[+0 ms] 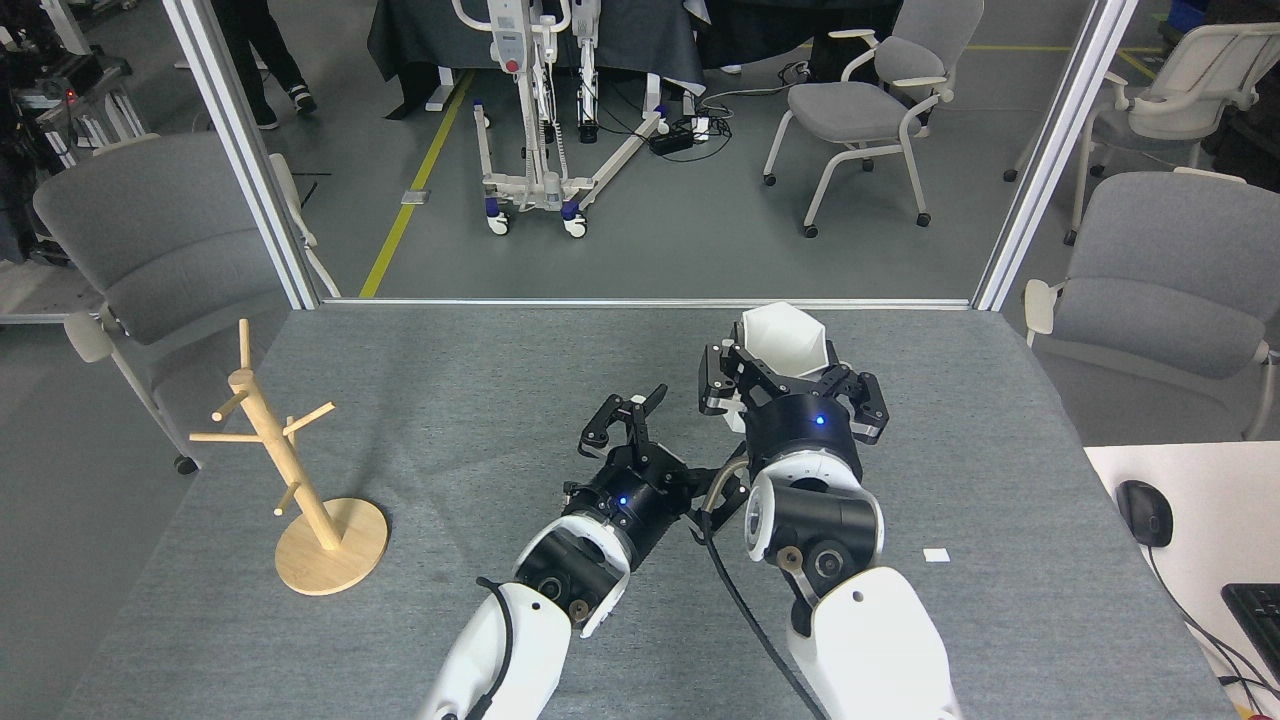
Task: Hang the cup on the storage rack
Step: 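Carry the cup toward the left gripper at table center, then grasp the cup with the left gripper beside the right gripper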
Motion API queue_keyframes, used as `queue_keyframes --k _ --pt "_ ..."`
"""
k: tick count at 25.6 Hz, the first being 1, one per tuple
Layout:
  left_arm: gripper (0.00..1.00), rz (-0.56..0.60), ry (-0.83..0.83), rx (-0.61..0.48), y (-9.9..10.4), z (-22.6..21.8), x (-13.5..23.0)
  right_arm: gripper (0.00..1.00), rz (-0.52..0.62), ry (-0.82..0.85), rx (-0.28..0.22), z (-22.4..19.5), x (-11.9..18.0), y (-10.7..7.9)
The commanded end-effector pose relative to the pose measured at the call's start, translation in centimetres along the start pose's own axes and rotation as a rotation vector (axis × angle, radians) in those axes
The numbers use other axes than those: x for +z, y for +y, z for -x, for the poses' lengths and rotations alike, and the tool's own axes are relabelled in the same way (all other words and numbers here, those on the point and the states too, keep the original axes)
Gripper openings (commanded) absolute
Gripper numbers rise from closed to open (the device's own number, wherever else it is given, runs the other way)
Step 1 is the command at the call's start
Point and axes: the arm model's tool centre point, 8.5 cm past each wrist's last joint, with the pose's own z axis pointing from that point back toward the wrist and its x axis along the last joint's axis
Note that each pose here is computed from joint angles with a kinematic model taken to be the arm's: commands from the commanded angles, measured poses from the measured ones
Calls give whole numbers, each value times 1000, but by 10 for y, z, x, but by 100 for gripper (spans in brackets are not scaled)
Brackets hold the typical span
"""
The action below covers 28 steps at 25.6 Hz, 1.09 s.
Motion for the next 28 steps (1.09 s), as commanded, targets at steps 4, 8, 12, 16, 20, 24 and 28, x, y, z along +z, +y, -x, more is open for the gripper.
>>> queue_keyframes --k 4,8,12,16,20,24,28 --pt "99 20 -10 -2 6 -4 -1 37 -35 -30 4 -15 5 14" --pt "99 44 -43 7 10 -16 -7 37 -45 -38 -3 -20 7 17" --pt "99 65 -58 10 6 -19 -13 37 -46 -40 -4 -22 7 17" --pt "99 65 -52 4 7 -17 -15 36 -48 -46 -16 -26 9 17" --pt "99 58 -33 -2 11 -10 -17 36 -64 -56 -15 -32 13 24" --pt "87 54 -29 -4 13 -9 -16 36 -85 -60 -4 -37 18 36" --pt "63 55 -37 -5 12 -10 -15 35 -109 -60 -11 -40 24 46"
